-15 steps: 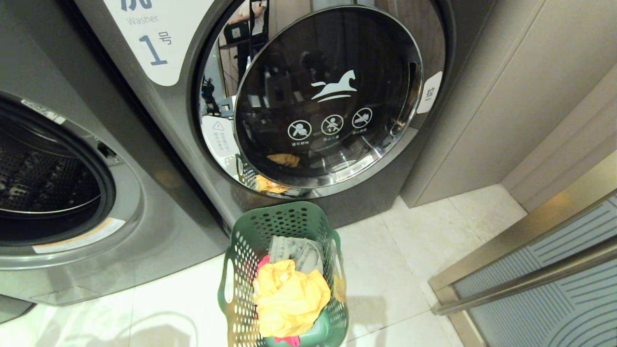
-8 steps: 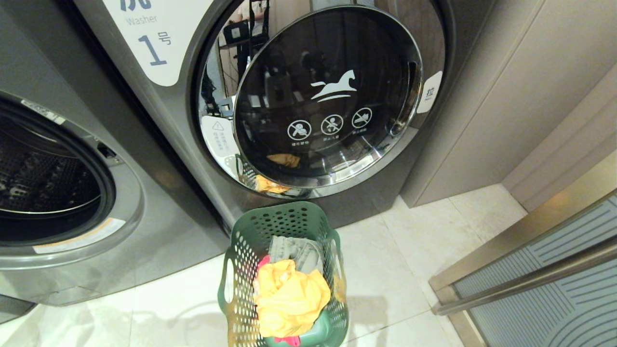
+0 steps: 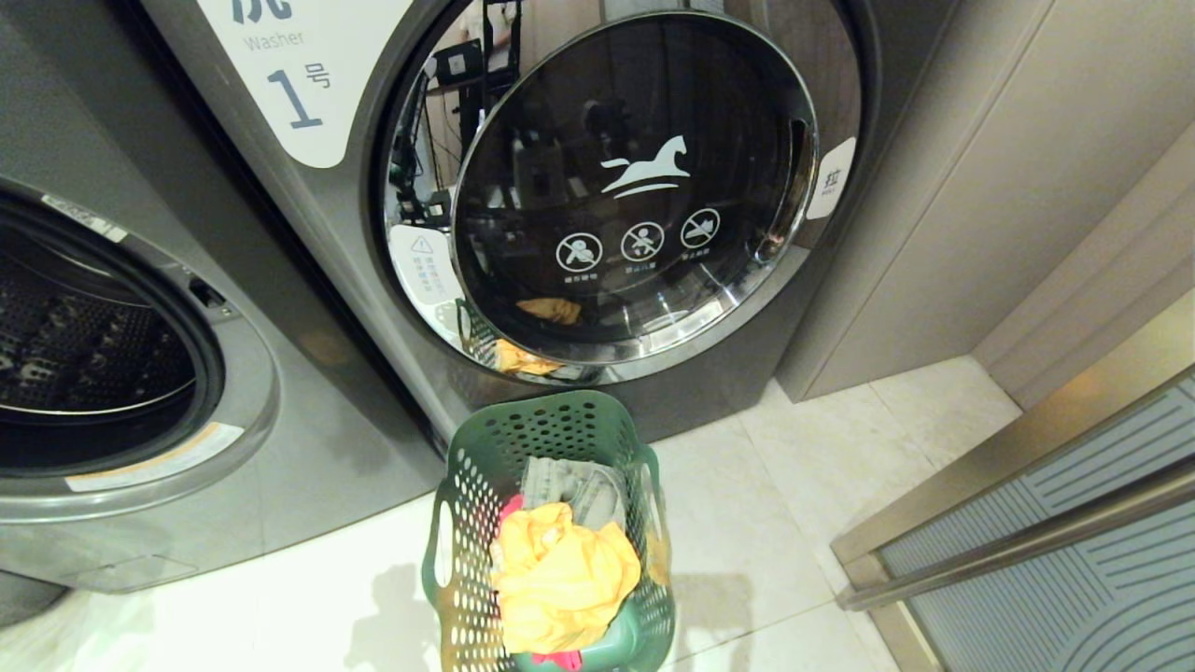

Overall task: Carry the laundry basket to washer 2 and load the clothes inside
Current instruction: Open the lid of the washing machine

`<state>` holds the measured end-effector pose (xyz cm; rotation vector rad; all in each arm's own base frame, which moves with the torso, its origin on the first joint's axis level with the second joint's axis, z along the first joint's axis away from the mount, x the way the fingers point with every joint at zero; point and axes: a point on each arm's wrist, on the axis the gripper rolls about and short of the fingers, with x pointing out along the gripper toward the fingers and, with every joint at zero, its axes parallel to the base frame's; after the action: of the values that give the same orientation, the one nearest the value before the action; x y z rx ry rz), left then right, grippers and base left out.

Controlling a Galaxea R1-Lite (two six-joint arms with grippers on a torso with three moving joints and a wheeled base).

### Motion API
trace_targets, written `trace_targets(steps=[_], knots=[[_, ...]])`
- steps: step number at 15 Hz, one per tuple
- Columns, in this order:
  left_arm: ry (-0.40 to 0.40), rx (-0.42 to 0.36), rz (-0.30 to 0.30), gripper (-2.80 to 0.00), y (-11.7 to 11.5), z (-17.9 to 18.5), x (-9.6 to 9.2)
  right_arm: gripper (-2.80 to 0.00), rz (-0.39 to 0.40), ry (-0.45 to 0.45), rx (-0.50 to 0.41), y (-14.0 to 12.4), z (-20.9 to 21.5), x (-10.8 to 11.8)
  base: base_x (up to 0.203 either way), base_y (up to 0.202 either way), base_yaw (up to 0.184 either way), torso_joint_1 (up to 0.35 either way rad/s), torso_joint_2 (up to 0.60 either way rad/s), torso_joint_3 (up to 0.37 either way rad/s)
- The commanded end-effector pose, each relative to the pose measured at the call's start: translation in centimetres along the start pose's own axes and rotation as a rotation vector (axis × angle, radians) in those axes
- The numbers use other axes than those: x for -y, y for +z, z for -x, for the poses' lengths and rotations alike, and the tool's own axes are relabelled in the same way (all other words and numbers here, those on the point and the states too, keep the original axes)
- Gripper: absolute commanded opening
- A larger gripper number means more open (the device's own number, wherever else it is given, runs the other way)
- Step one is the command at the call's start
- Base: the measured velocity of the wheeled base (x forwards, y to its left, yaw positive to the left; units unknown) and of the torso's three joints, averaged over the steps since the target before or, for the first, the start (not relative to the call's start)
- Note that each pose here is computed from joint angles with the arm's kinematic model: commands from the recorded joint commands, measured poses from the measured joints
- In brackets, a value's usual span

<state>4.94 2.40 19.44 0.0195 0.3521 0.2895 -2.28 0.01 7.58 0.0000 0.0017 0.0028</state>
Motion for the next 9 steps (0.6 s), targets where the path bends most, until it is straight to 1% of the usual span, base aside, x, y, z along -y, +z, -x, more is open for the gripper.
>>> trace_targets(steps=[1, 2, 3, 4, 5, 7, 8, 9], knots=[[-0.153, 0.08, -0.069, -2.8, -5.3, 1.3, 1.6, -2.8, 0.0, 0.0, 0.0, 0.0, 0.0, 0.0, 0.0, 0.0, 0.0, 0.0, 0.0, 0.0], [-0.209, 0.086, -0.09, -2.8, -8.0, 0.9, 1.8, -2.8, 0.0, 0.0, 0.0, 0.0, 0.0, 0.0, 0.0, 0.0, 0.0, 0.0, 0.0, 0.0], [-0.253, 0.111, -0.105, -2.8, -10.1, 1.0, 1.9, -2.8, 0.0, 0.0, 0.0, 0.0, 0.0, 0.0, 0.0, 0.0, 0.0, 0.0, 0.0, 0.0], [-0.29, 0.172, -0.107, -2.8, -11.6, 1.5, 1.7, -2.8, 0.0, 0.0, 0.0, 0.0, 0.0, 0.0, 0.0, 0.0, 0.0, 0.0, 0.0, 0.0], [-0.312, 0.248, -0.098, -2.8, -12.3, 2.1, 1.5, -2.8, 0.0, 0.0, 0.0, 0.0, 0.0, 0.0, 0.0, 0.0, 0.0, 0.0, 0.0, 0.0], [-0.31, 0.375, -0.081, -2.8, -13.2, 3.1, 1.2, -2.8, 0.0, 0.0, -0.001, 0.0, 0.0, 0.0, 0.0, 0.0, 0.0, 0.0, 0.0, 0.0], [-0.307, 0.396, -0.068, -2.8, -13.5, 3.3, 1.2, -2.8, 0.0, 0.0, 0.0, 0.0, 0.0, 0.0, 0.0, 0.0, 0.0, 0.0, 0.0, 0.0], [-0.3, 0.384, -0.044, -2.8, -13.6, 3.2, 1.2, -2.8, 0.0, 0.0, 0.0, 0.0, 0.0, 0.0, 0.0, 0.0, 0.0, 0.0, 0.0, 0.0]])
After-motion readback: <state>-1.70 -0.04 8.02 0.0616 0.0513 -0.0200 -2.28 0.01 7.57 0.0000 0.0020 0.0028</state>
